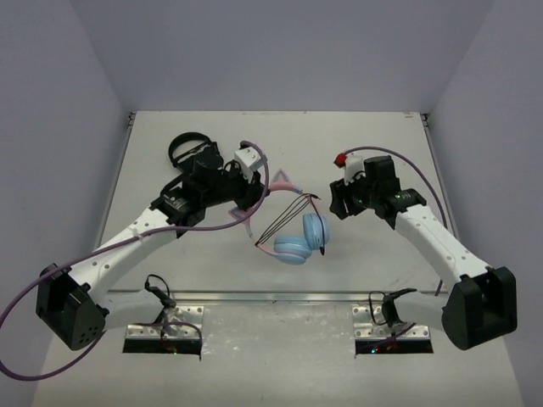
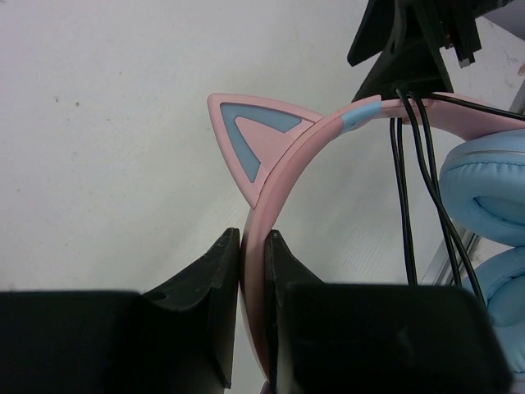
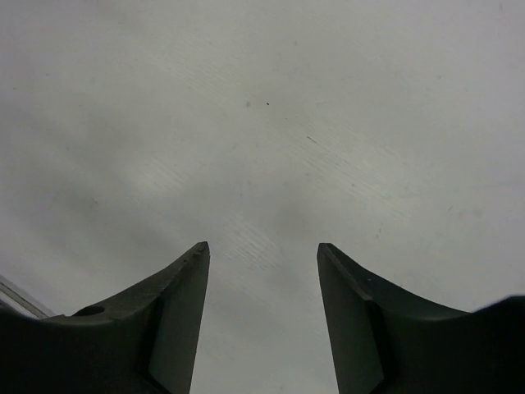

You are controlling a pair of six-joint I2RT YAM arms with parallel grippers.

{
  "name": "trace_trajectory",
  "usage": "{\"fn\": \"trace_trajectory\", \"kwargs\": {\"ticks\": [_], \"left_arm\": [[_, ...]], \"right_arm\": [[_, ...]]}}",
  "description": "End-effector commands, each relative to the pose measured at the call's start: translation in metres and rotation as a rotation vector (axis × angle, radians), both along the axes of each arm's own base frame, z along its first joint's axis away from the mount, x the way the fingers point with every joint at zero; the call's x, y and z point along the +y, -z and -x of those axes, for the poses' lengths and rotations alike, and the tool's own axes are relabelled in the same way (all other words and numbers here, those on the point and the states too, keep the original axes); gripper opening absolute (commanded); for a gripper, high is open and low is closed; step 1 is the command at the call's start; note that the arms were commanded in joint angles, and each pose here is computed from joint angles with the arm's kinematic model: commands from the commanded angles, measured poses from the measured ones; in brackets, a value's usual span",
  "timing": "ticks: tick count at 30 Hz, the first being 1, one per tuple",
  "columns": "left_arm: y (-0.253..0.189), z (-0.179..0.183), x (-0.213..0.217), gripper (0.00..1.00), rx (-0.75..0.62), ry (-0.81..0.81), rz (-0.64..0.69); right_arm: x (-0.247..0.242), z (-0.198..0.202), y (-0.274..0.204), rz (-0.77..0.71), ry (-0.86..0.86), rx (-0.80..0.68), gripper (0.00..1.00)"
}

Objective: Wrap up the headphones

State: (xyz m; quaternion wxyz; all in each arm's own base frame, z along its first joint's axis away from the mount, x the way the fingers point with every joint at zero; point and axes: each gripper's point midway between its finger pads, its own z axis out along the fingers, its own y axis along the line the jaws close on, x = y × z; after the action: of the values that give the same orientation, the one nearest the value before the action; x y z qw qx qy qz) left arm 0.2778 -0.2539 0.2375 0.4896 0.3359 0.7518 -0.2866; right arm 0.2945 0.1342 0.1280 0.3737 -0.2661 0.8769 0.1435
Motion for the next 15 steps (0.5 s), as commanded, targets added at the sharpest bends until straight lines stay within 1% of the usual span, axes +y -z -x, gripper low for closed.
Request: {"fn": "trace_trajectory", "kwargs": {"ticks": [1, 2, 3, 4, 5, 6, 7, 8, 9, 10, 11, 14, 15], "left_arm": [[-0.041, -0.011, -0.016, 0.0, -0.097, 0.056, 0.066], [-0.035, -0.012, -0.018, 0.0, -0.086, 0.064, 0.055], [-0.034, -0.012, -0.019, 0.0, -0.09, 0.079, 0.047], [-0.028, -0.014, -0.021, 0.0, -0.082, 0.086, 0.035], [-0.026, -0.014, -0.021, 0.0, -0.082, 0.095, 0.03], [-0.023, -0.013, -0.023, 0.0, -0.084, 0.113, 0.02], [-0.021, -0.013, -0.024, 0.0, -0.078, 0.122, 0.014], [-0.016, -0.013, -0.025, 0.0, -0.071, 0.131, 0.004], [-0.014, -0.01, -0.027, 0.0, -0.078, 0.17, -0.009], [-0.014, -0.011, -0.028, 0.0, -0.083, 0.178, -0.012], [-0.011, -0.011, -0.028, 0.0, -0.075, 0.185, -0.025], [0.003, -0.008, -0.031, 0.0, -0.061, 0.255, -0.069], [0.005, -0.003, -0.035, 0.0, -0.075, 0.31, -0.07]], "right_arm": [[-0.011, -0.001, 0.014, -0.093, 0.118, 0.1, 0.58], [-0.018, -0.002, 0.018, -0.088, 0.161, 0.116, 0.61], [-0.031, -0.006, 0.021, -0.098, 0.249, 0.148, 0.64], [-0.053, -0.011, 0.024, -0.098, 0.383, 0.193, 0.65], [-0.053, -0.011, 0.019, -0.109, 0.414, 0.208, 0.65], [-0.067, -0.016, 0.017, -0.127, 0.484, 0.232, 0.66], [-0.069, -0.023, 0.001, -0.159, 0.506, 0.221, 0.68], [-0.069, -0.022, -0.005, -0.176, 0.525, 0.242, 0.7], [-0.068, -0.03, -0.024, -0.201, 0.515, 0.21, 0.78], [-0.067, -0.031, -0.032, -0.204, 0.513, 0.201, 0.87], [-0.063, -0.031, -0.041, -0.224, 0.495, 0.199, 0.99], [-0.056, -0.025, -0.064, -0.255, 0.457, 0.195, 0.99], [-0.055, -0.023, -0.067, -0.259, 0.451, 0.191, 0.99]]}}
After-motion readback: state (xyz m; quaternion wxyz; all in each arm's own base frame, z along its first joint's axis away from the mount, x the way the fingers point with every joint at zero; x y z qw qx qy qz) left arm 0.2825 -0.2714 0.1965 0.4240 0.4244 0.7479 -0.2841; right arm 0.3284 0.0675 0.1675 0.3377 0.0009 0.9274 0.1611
